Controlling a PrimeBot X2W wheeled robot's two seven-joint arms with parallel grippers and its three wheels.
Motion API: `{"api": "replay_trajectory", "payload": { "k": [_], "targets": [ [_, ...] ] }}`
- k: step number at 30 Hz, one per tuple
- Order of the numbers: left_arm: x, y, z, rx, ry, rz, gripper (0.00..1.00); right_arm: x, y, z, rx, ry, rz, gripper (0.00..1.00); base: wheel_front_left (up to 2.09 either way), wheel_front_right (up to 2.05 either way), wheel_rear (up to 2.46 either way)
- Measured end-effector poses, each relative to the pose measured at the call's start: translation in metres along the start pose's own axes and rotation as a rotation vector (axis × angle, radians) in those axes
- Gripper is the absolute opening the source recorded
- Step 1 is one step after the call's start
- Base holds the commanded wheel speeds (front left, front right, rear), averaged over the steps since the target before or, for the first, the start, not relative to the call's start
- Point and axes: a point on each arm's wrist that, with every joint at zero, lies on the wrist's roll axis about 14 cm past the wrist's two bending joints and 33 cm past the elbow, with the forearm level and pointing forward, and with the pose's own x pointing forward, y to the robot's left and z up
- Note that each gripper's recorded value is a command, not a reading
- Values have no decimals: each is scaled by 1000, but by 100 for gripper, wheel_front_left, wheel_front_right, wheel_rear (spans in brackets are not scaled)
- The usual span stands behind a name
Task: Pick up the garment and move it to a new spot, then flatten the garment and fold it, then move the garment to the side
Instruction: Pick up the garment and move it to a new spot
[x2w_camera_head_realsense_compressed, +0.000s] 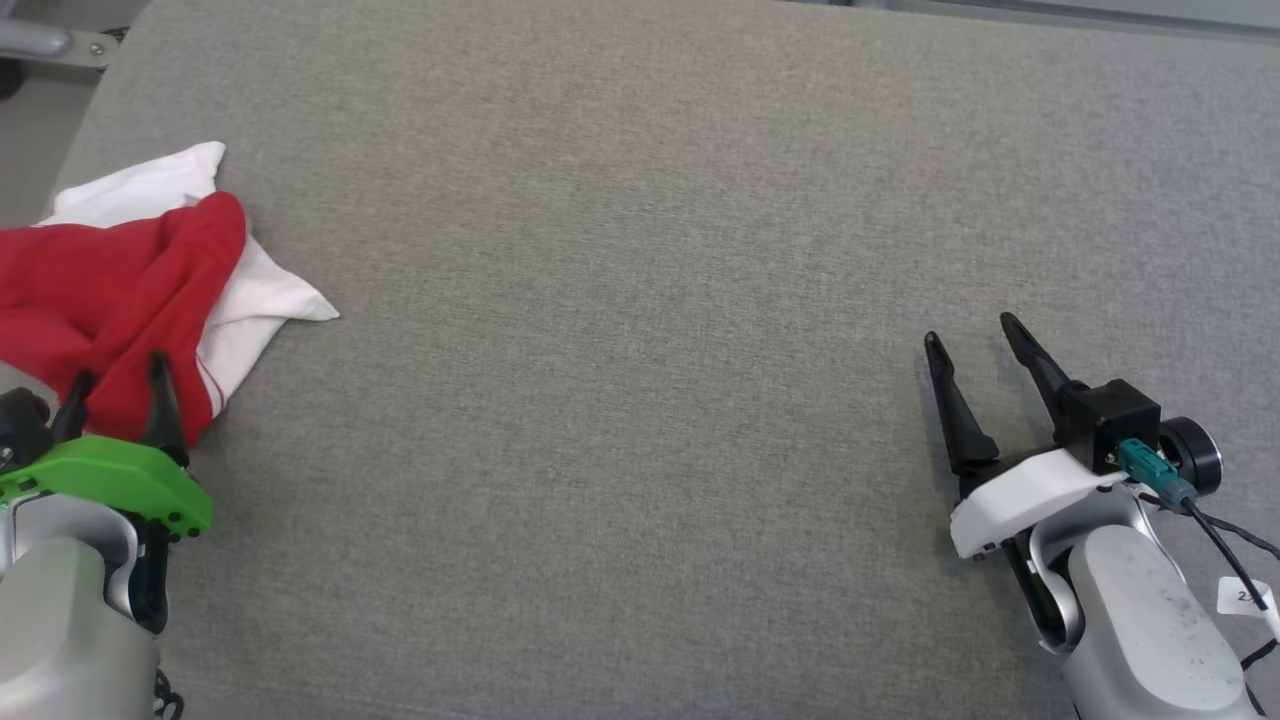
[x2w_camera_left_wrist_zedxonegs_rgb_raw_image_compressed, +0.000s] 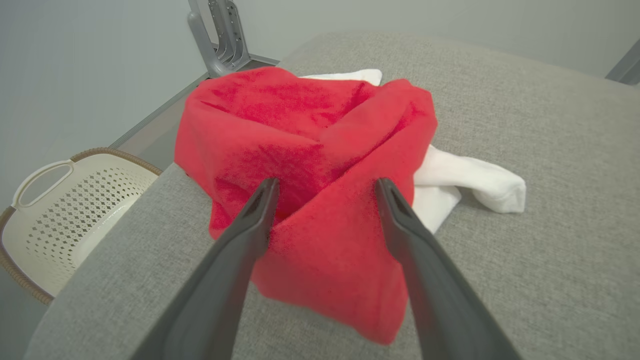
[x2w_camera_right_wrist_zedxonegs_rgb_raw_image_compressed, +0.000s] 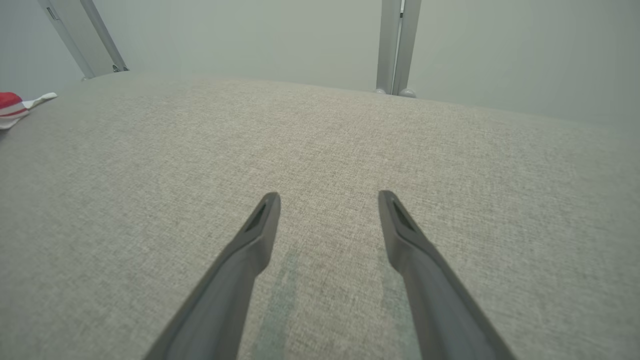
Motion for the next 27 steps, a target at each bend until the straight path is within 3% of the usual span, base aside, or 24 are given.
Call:
{"api": "replay_trajectory", "payload": {
  "k": [7, 8, 9, 16, 24, 27],
  "targets": [
    [14, 6, -40, 6, 142, 47, 100, -8, -27, -14, 0, 29, -65, 100, 0, 0, 0],
    [16, 3, -44, 7, 157, 45, 79, -9, -31, -16, 1, 34, -75, 100, 0, 0, 0],
    [19, 0, -47, 10, 165, 39, 0, -11, -34, -18, 1, 39, -83, 100, 0, 0, 0],
    [35, -38, -32, 33, 109, -61, 0, -19, -38, -18, 22, 41, -117, 100, 0, 0, 0],
    [26, -120, 13, 54, -66, -293, 0, -22, -23, -6, 54, 14, -105, 100, 0, 0, 0],
    [12, -171, 27, 34, -127, -425, 0, -26, -21, 3, 71, -7, -116, 100, 0, 0, 0]
  ]
}}
